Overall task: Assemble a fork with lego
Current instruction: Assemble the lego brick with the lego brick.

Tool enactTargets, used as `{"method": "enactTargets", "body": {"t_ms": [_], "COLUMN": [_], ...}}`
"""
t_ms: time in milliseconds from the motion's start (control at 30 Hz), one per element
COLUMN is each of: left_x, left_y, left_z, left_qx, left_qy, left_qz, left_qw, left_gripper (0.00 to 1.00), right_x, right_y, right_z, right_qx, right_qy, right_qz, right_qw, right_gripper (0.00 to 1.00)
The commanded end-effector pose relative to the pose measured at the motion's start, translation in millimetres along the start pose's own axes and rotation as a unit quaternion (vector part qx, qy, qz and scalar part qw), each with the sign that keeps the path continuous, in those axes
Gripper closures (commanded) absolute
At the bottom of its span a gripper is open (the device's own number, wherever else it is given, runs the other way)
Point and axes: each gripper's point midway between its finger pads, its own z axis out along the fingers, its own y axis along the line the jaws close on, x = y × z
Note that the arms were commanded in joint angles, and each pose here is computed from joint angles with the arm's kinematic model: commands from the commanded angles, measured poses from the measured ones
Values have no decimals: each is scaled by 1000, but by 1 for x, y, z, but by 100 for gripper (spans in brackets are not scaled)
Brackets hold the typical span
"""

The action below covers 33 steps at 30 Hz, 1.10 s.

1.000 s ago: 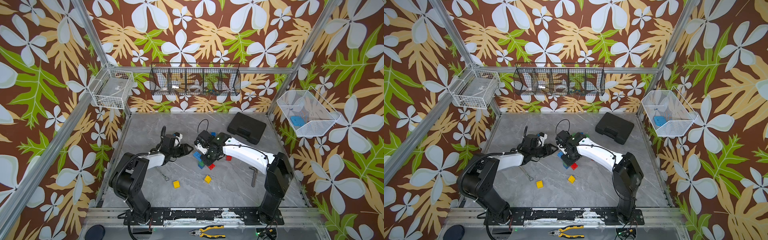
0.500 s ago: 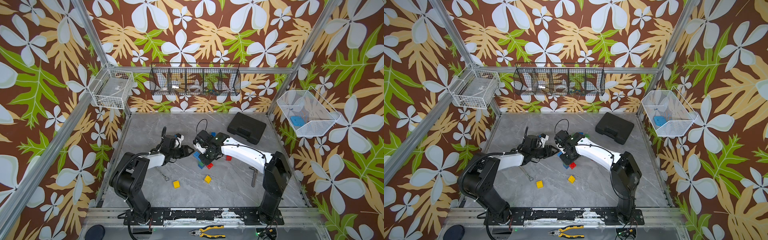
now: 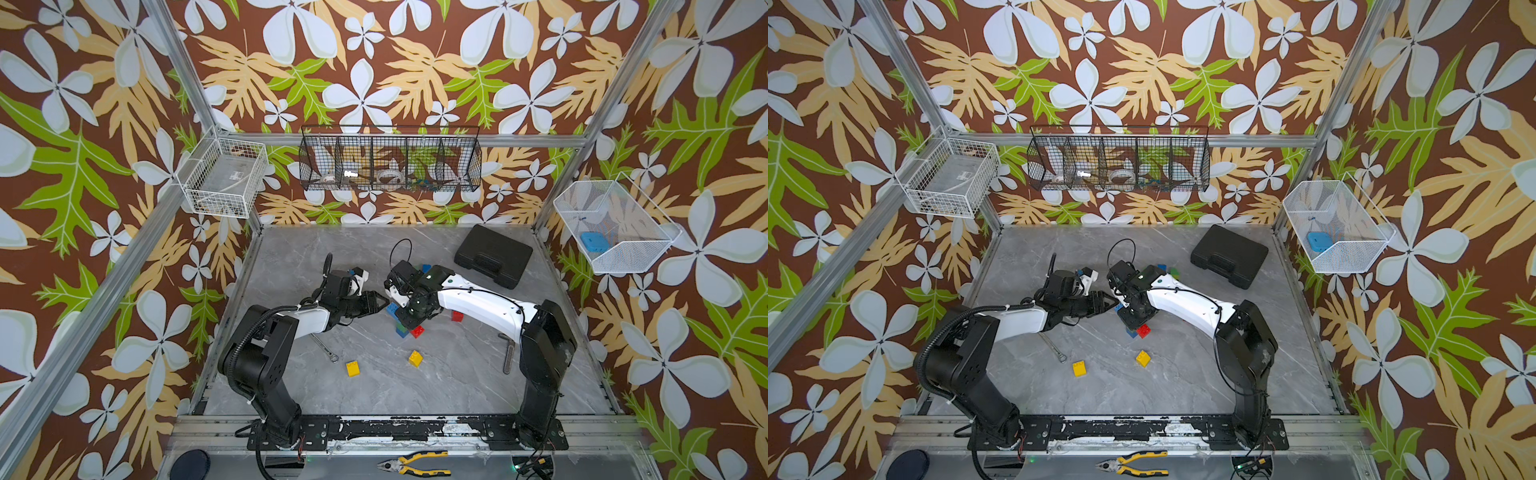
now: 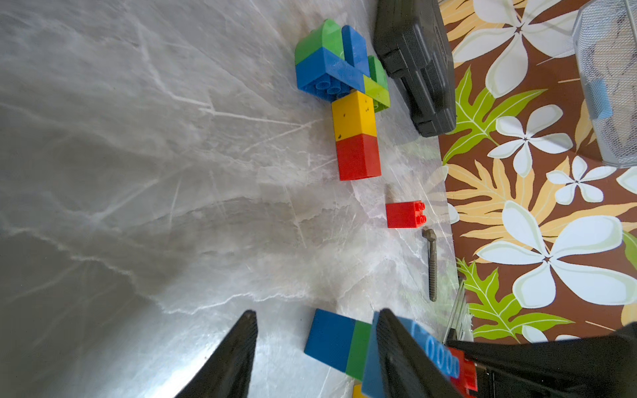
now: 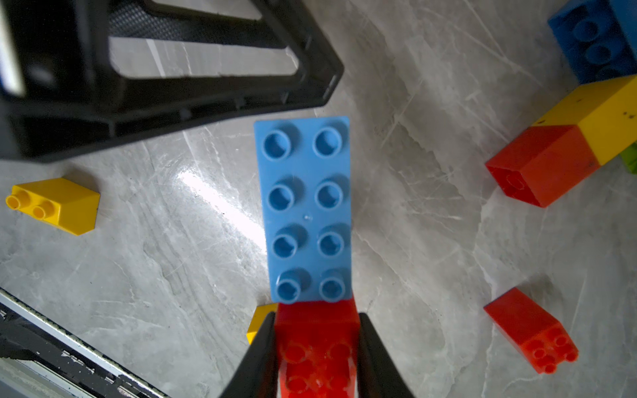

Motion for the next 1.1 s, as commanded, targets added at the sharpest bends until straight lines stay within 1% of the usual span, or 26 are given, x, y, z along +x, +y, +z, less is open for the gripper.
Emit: {"method": "enactTargets", "body": {"t_ms": [0,600,1067], "left_x": [0,4,6], "left_y": [-6,-13,-15], "left_z": [-1,2,2], "left_qx": [11,20,25], "left_qy": [0,6,8], "left_qz": [14,24,25], "left_qw": [1000,1000,999], "left_gripper": [42,42,42], "right_x": [0,8,12], "right_y": [1,1,0], "right_z": [1,5,15], "right_qx": [-2,-1,5], "right_qy": [4,48,83], "right_qz": [4,-2,-8], "right_qw": [1000,999,997], "right_gripper": [100,100,100]}}
